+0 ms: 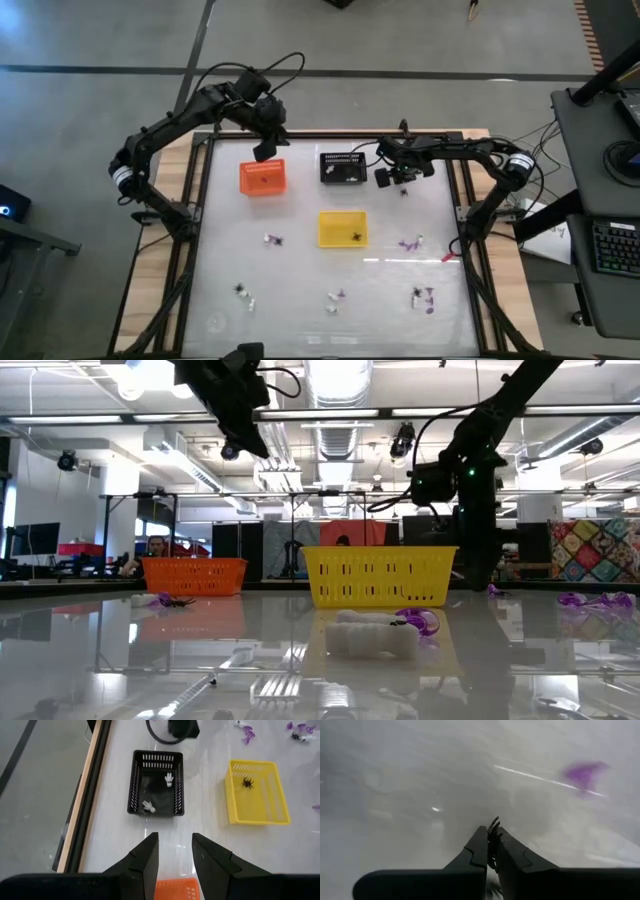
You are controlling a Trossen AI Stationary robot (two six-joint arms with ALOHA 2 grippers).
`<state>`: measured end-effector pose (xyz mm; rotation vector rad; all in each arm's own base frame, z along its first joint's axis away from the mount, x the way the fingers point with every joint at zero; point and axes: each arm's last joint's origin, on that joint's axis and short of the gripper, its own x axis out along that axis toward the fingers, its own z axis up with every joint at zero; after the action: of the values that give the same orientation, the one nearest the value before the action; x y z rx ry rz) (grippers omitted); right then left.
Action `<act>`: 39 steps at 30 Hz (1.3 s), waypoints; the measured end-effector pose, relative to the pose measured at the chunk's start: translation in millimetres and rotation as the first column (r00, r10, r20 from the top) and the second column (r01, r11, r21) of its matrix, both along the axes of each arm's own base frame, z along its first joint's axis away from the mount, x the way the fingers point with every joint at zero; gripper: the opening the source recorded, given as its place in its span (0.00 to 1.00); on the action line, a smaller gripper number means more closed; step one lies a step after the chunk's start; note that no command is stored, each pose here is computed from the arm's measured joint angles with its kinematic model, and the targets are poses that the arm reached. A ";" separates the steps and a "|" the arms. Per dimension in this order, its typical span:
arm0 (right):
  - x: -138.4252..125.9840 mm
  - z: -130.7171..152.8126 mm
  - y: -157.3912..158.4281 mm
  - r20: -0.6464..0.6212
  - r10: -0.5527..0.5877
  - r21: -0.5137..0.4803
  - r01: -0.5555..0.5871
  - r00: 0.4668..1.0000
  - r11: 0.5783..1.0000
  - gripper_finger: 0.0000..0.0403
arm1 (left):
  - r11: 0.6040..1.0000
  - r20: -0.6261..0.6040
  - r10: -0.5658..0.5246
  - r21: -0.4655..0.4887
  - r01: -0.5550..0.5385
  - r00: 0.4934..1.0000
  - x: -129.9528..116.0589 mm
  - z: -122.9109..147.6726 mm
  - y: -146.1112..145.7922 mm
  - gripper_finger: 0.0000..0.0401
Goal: Sort Halloween decoration
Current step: Put the black spider toy into the yellow bin
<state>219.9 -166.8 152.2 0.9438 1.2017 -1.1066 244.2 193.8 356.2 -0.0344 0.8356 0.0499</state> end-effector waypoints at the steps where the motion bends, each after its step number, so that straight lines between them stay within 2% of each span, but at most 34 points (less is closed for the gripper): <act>1: 1.0 6.5 -0.9 0.024 -0.008 -0.007 0.008 1.000 1.000 0.03 | 1.000 -0.003 -0.001 0.000 0.001 1.000 -1.3 0.5 -0.4 0.25; 6: 8.2 33.3 7.8 0.139 -0.012 0.006 0.011 0.990 1.000 0.03 | 1.000 -0.046 -0.014 -0.021 0.013 0.999 -7.6 -0.7 -3.5 0.25; 11: 24.7 54.1 29.9 0.251 0.061 0.002 -0.063 0.966 0.998 0.03 | 1.000 -0.113 0.006 0.014 -0.005 0.994 -12.2 -2.2 -4.4 0.25; 17: 49.8 66.4 64.3 0.301 0.173 -0.015 -0.177 0.938 0.984 0.03 | 0.999 -0.129 0.028 0.040 -0.024 0.991 -14.7 -0.4 -4.7 0.25; 27: 82.2 79.8 107.8 0.365 0.315 -0.042 -0.323 0.876 0.946 0.03 | 0.999 -0.132 0.030 0.034 -0.026 0.991 -14.9 -0.6 -5.0 0.25; 39: 98.4 73.9 138.7 0.435 0.368 0.037 -0.425 0.822 0.904 0.03 | 1.000 -0.156 0.027 0.015 -0.025 0.987 -16.9 -2.0 -6.7 0.25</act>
<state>318.4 -28.1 226.1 0.9181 1.0552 -0.4579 227.3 187.2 354.2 -0.0299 0.9915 0.0832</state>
